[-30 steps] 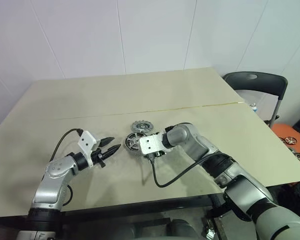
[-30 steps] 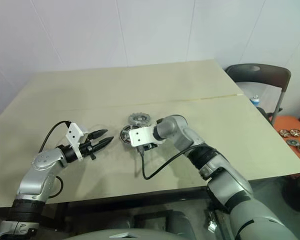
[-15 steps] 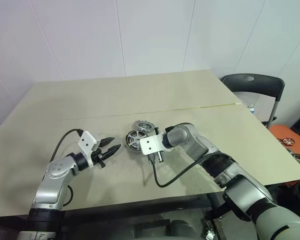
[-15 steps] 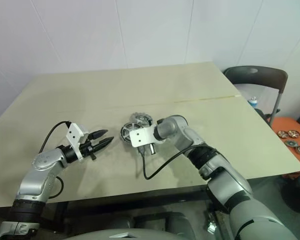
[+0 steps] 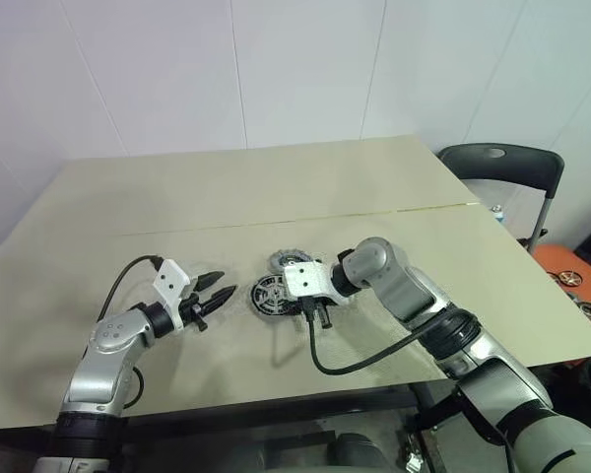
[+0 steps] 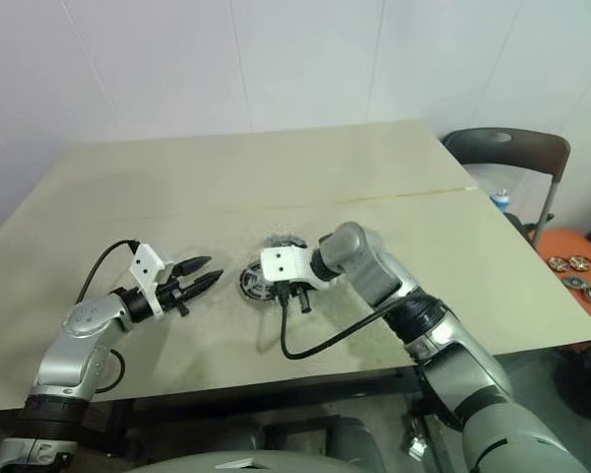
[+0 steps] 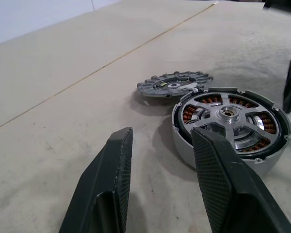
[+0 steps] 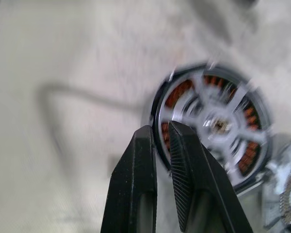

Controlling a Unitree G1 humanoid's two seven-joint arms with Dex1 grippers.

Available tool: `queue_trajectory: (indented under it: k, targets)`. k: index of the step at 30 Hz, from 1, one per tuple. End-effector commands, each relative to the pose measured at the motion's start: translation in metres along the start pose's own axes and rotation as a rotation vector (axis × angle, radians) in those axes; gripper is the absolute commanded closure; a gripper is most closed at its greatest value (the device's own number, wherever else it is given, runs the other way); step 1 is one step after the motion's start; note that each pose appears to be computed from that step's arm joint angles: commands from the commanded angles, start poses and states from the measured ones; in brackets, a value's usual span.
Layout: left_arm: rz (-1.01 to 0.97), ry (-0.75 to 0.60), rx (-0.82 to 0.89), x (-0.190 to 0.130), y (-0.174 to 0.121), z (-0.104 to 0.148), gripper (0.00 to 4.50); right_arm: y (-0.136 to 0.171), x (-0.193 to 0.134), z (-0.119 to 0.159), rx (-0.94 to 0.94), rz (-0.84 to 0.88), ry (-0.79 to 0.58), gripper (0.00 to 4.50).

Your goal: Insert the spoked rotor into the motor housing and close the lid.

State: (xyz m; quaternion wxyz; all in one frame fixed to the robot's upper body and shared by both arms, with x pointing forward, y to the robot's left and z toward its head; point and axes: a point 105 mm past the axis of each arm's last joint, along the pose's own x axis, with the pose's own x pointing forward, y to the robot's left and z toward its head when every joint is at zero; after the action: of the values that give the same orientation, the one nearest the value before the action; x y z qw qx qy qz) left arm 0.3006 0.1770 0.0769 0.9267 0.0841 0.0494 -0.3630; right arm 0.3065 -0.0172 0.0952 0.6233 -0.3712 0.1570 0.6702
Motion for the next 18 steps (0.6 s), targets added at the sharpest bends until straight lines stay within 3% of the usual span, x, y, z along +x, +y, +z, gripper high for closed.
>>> queue_trajectory:
  k: [1,6,9,15,18]
  targets:
    - [0.006,-0.023,0.033,0.001,0.002,0.008,2.45,-0.003,0.014,0.011,0.013,-0.036,-0.028,3.99]
    - [0.005,-0.021,0.036,0.001,0.003,0.008,2.45,-0.011,0.02,0.013,0.065,-0.063,-0.067,3.99]
    - [0.005,-0.014,0.036,0.0,0.003,0.006,2.45,-0.027,0.006,0.019,0.162,-0.11,-0.148,3.42]
    - [0.004,-0.01,0.032,0.0,0.002,0.005,2.45,-0.044,-0.022,0.02,0.382,-0.095,-0.283,1.44]
    - [0.004,-0.006,0.03,0.0,0.001,0.003,2.45,-0.045,-0.032,0.008,0.532,-0.08,-0.327,1.44]
